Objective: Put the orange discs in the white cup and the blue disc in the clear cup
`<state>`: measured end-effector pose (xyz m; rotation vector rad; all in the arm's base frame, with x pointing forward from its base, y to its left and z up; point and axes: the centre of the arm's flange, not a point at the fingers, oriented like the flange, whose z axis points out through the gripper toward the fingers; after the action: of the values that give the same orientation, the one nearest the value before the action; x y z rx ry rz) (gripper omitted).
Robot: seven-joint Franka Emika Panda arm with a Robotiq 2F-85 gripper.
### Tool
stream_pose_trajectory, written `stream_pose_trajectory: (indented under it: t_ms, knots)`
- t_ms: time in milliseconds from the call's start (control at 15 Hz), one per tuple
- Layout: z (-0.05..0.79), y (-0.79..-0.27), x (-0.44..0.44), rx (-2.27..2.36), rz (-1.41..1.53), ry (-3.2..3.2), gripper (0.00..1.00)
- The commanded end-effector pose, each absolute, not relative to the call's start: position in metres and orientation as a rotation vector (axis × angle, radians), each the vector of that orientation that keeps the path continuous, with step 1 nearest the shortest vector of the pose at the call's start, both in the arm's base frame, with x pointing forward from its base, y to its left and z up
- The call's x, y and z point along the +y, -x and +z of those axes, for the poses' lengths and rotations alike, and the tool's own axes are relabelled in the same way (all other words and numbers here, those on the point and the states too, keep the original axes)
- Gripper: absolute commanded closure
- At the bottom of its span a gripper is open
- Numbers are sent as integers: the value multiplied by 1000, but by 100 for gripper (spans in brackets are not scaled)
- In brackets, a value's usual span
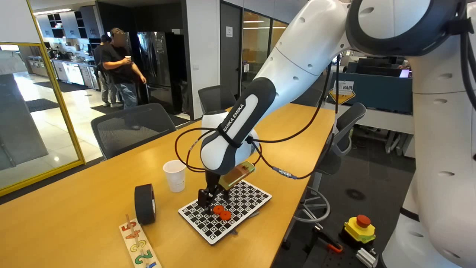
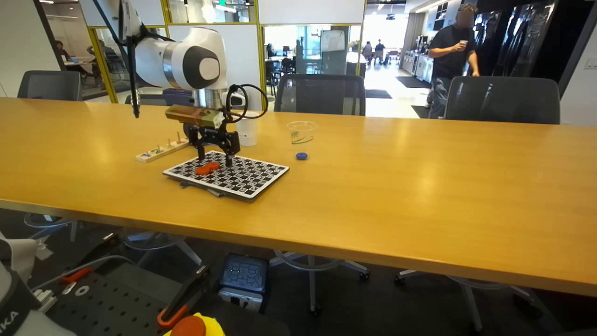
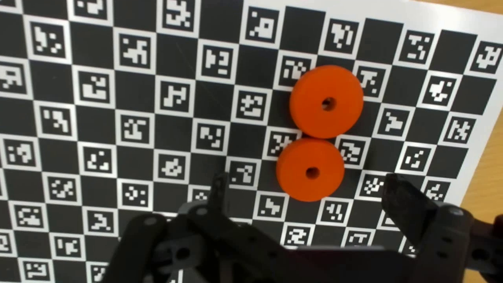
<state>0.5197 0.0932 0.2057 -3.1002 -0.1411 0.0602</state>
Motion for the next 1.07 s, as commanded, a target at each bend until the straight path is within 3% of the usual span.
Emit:
stream_pose_trajectory:
  t_ms: [0, 800, 867, 1000]
  knots:
    - [209, -516, 93, -169, 26, 3064, 0]
    - [207, -511, 95, -168, 45, 3053, 0]
    - [207, -510, 95, -169, 39, 3054, 25]
    - [207, -510, 95, -161, 37, 3057, 32]
